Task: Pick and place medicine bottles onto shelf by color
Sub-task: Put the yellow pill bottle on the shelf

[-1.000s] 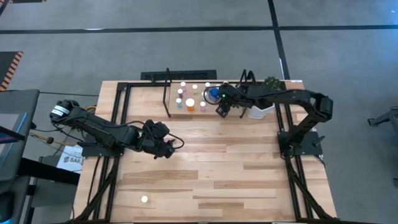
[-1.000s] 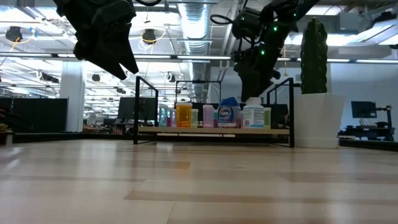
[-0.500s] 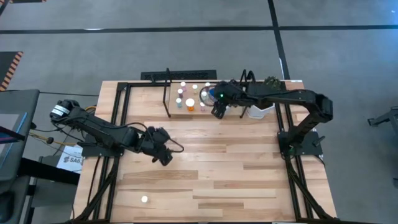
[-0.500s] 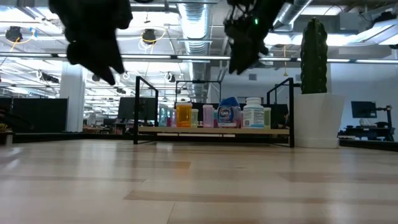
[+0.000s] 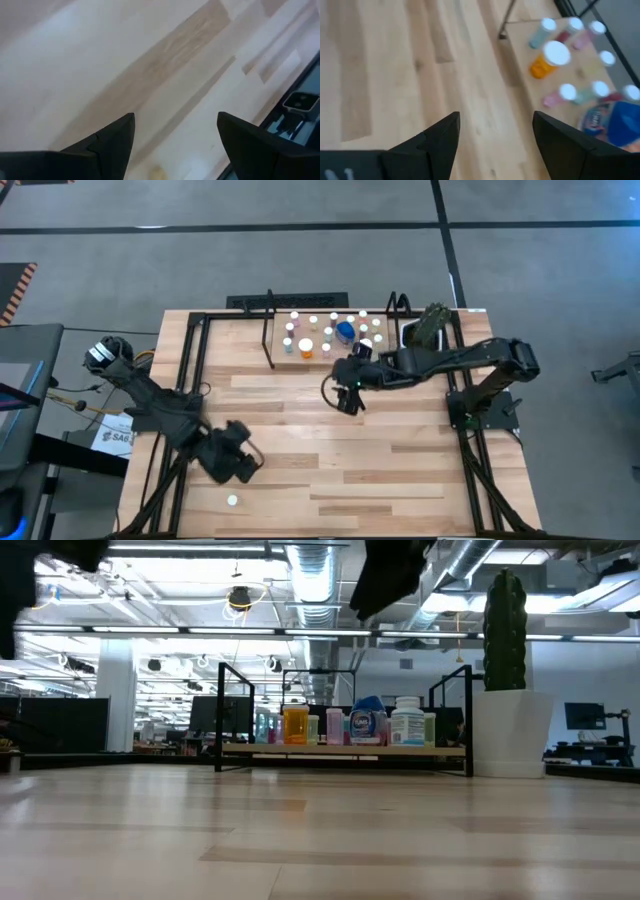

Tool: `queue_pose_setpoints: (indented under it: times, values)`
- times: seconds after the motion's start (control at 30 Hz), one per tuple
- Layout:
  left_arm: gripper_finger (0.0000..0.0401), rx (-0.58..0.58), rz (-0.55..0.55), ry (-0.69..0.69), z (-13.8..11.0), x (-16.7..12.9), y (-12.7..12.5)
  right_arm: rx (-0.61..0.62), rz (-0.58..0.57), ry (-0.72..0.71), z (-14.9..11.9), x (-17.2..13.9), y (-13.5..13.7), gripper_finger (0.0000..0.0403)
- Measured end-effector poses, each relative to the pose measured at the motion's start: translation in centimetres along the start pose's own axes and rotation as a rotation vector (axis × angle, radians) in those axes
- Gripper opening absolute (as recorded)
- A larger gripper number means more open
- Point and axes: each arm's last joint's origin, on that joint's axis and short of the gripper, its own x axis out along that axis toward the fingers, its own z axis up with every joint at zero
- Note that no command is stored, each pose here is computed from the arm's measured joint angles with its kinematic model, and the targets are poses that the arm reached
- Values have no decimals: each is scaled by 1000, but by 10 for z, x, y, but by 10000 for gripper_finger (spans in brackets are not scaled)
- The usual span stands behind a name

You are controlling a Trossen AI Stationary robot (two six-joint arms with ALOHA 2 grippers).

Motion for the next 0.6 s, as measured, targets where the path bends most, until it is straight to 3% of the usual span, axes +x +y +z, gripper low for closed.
queue_pose_setpoints:
  times: [0.17, 0.37, 0.6]
  values:
    - [270, -125, 42, 8, -32, 3, 3, -25, 47, -16, -3, -8, 22, 272]
    - [270, -197, 139, 116, -61, 21, 5, -19, 81, -24, -7, -14, 37, 272]
    - [270, -203, 76, 186, -76, 32, -9, -13, 98, -32, -8, -17, 44, 272]
